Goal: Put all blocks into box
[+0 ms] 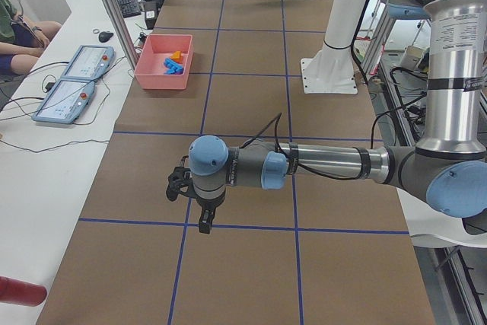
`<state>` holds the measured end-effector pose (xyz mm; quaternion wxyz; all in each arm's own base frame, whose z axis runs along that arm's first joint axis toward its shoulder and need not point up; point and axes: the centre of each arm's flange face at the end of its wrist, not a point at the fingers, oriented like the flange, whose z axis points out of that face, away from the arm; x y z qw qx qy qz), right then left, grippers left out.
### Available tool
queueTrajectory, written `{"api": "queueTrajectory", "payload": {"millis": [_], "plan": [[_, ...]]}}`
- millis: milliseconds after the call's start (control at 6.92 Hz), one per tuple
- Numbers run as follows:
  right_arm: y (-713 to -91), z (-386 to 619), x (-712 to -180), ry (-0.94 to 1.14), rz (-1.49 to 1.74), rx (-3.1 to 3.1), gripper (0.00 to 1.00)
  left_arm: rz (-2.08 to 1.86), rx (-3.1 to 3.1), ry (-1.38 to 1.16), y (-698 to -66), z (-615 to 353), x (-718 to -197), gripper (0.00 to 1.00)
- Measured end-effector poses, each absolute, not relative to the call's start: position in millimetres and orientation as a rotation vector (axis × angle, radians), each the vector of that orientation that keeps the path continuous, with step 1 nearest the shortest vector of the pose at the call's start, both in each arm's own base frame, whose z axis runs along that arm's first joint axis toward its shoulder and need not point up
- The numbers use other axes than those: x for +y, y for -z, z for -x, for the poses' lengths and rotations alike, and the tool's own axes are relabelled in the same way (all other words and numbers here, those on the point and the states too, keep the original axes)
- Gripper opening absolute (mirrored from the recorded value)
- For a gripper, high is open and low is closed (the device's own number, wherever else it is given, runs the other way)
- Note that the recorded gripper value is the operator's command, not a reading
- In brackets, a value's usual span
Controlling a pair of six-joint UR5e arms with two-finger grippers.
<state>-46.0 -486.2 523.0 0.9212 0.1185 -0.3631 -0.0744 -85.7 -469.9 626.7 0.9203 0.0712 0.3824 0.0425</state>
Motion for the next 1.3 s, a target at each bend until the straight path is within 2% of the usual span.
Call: {"api": "queueTrajectory", "payload": {"millis": [578, 866, 1300], "plan": [[-321.8, 220.5, -636.2, 0.174, -0.265, -0.851, 0.0, -0.152, 0.786, -0.088, -624.0, 85.6, -468.6, 1.0], [-247.2, 300.0, -695.9, 0.161, -0.242, -0.851, 0.0, -0.152, 0.789, -0.089, -623.8, 84.9, -468.6, 1.0], [-172.5, 369.0, -764.5, 0.132, -0.221, -0.797, 0.0, -0.152, 0.794, -0.09, -623.2, 83.6, -468.9, 1.0]]}}
